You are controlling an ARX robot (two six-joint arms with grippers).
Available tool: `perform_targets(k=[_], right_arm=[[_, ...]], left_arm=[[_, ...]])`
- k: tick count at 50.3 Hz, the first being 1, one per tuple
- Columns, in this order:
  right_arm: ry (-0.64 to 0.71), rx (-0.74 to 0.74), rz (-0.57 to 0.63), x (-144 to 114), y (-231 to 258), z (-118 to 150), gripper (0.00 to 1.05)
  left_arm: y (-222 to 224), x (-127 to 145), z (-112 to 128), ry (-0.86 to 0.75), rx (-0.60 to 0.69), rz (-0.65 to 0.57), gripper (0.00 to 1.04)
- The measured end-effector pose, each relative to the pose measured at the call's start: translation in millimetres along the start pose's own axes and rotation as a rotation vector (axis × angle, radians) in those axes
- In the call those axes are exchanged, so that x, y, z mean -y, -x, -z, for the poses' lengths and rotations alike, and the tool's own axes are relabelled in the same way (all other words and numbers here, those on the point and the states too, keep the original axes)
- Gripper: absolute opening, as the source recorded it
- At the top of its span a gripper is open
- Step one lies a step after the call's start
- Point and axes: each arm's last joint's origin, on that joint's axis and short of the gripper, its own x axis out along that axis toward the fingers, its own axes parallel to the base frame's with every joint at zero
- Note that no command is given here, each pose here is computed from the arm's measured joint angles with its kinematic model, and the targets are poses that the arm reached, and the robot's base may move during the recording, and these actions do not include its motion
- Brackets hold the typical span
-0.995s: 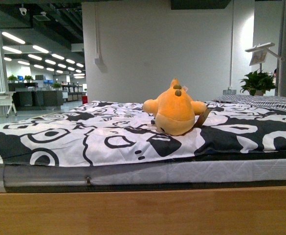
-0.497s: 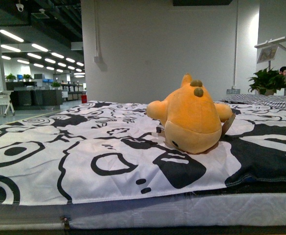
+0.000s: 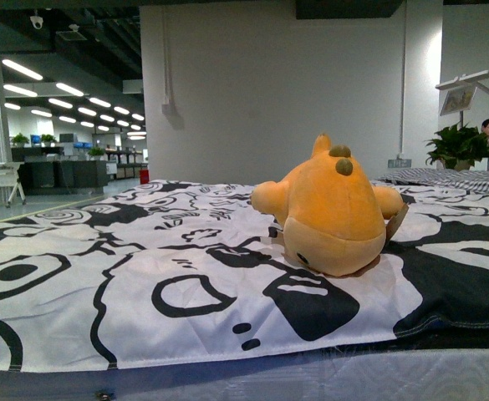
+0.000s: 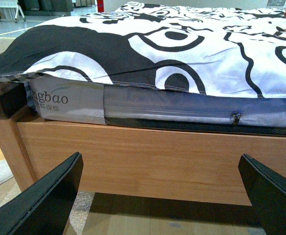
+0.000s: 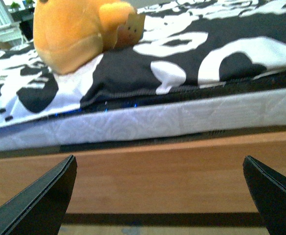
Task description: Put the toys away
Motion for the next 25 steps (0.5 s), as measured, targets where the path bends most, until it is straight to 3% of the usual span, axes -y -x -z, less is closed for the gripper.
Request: perform_targets(k=[9, 18, 25], right_arm=[[0.008, 0.075, 0.014, 1.5, -23.8, -34.8, 1.04], [0.013, 0.120, -0.032, -14.6, -76.1, -82.6, 1.04], [0.011, 0.106, -0.047, -28.6, -109.8, -98.2, 1.04]], left_arm=[[0.0, 0.0, 0.0, 0.000, 0.000, 0.000, 0.99], [0.0, 0.0, 0.0, 0.000, 0.000, 0.000, 0.99], [0.0, 0.0, 0.0, 0.000, 0.000, 0.000, 0.99]])
